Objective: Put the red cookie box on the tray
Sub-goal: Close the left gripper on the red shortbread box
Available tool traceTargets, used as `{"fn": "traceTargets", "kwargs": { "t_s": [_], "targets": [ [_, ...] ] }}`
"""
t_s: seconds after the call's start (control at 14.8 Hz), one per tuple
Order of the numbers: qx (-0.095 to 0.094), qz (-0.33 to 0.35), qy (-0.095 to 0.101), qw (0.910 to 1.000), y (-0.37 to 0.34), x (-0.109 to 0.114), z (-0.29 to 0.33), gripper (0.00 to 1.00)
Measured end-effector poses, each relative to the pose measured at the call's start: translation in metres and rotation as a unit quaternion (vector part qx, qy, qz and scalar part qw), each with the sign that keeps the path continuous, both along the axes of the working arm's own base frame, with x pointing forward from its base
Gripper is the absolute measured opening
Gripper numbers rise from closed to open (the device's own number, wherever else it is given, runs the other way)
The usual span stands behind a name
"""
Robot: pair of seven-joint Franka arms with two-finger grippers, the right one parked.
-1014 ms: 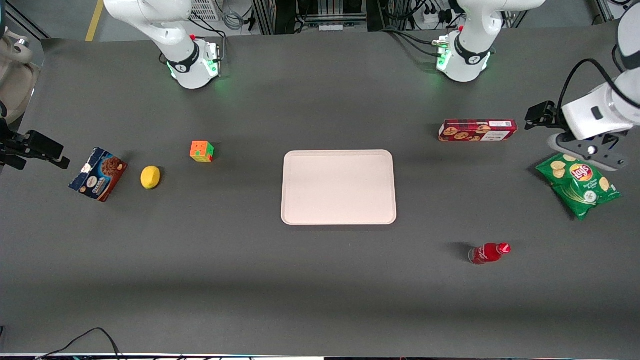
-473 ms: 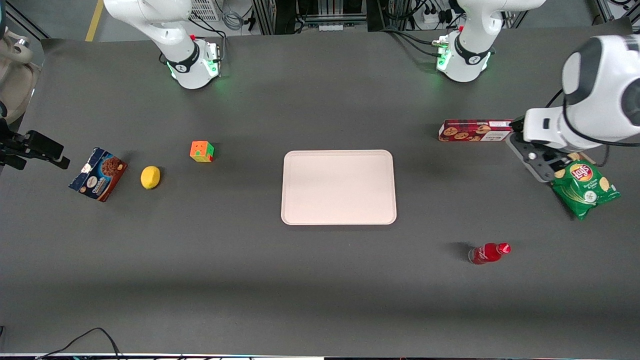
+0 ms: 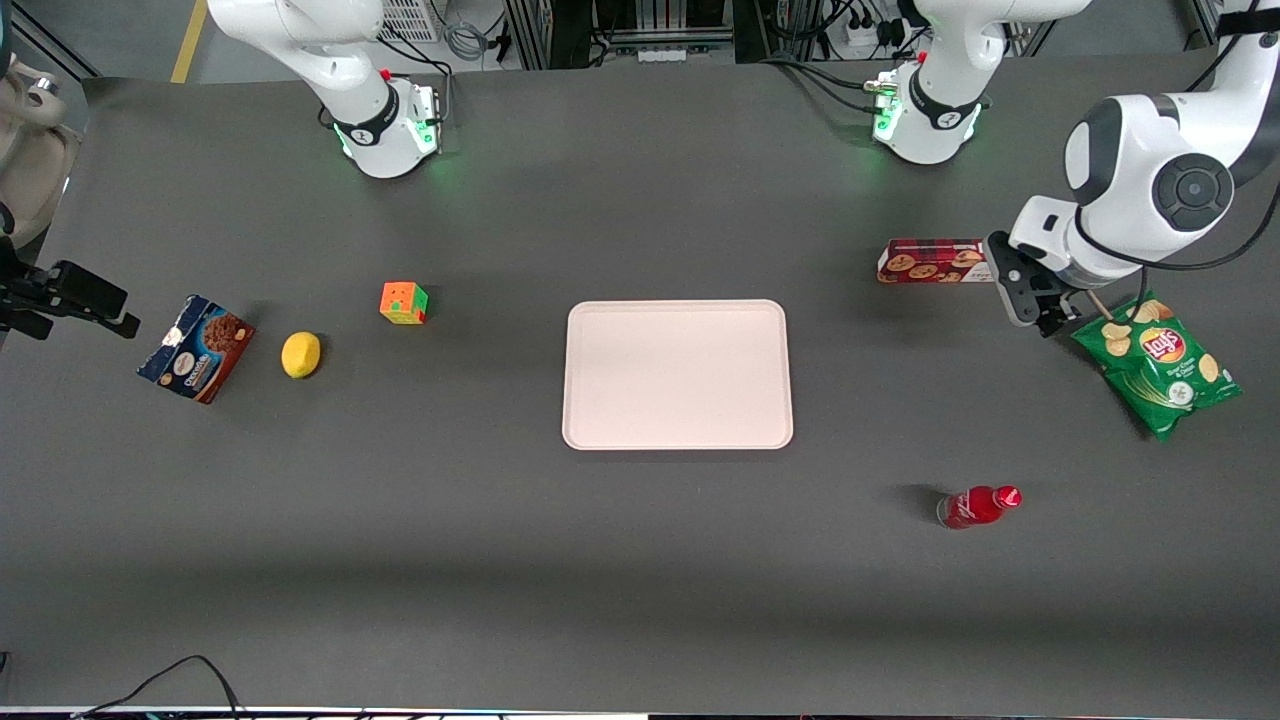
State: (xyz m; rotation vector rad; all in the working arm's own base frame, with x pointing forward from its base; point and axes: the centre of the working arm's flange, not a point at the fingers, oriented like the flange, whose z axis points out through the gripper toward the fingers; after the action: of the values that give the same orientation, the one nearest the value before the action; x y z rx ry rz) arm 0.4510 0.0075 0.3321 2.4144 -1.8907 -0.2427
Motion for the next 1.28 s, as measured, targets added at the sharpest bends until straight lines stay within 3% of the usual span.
{"fn": "traceTargets", "kwargs": {
  "t_s": [0.34, 0.74, 1.08, 1.28],
  "targets": [
    [-0.019, -0.03, 0.02, 0.9992, 0.025, -0.045, -0.051, 1.0],
    [-0.045, -0.023, 0.037, 0.998, 0.02, -0.081, -0.068, 1.0],
    [-0.045, -0.024, -0.004, 0.9987, 0.016, -0.101, -0.081, 1.0],
    [-0.044, -0.024, -0.01, 0.9987, 0.016, -0.106, -0.087, 1.0]
  ]
}}
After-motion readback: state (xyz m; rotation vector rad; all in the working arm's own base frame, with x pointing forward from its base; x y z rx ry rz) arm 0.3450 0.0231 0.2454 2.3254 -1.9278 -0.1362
